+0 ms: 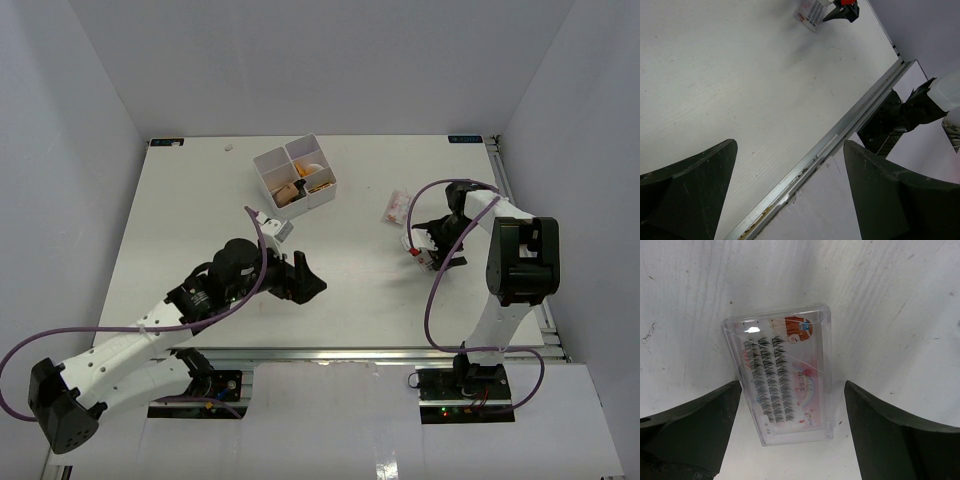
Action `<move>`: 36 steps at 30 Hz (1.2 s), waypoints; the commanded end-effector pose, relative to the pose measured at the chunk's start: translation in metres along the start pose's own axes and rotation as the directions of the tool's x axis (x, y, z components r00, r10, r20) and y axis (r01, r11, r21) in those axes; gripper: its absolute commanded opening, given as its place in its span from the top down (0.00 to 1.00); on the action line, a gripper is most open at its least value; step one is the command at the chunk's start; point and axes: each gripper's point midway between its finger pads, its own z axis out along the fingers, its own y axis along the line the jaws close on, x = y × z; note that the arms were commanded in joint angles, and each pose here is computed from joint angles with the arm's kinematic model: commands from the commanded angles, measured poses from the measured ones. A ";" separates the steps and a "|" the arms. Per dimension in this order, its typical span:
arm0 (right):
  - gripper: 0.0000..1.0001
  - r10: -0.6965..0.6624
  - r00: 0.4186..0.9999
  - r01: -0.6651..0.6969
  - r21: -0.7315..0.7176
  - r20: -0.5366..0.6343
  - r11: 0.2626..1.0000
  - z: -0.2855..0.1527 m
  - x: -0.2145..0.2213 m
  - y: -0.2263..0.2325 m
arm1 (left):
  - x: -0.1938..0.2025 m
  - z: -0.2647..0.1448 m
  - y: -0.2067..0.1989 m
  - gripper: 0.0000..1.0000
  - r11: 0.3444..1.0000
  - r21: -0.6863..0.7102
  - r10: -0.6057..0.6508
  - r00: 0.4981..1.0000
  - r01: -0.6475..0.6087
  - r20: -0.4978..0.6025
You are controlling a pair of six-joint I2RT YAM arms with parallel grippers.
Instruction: Organize the makeup
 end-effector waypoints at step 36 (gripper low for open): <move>0.18 0.059 0.998 -0.060 -0.044 -0.012 0.997 0.015 0.012 -0.017 | 0.018 0.027 -0.019 0.02 0.933 0.186 -0.319 0.947 0.308 0.030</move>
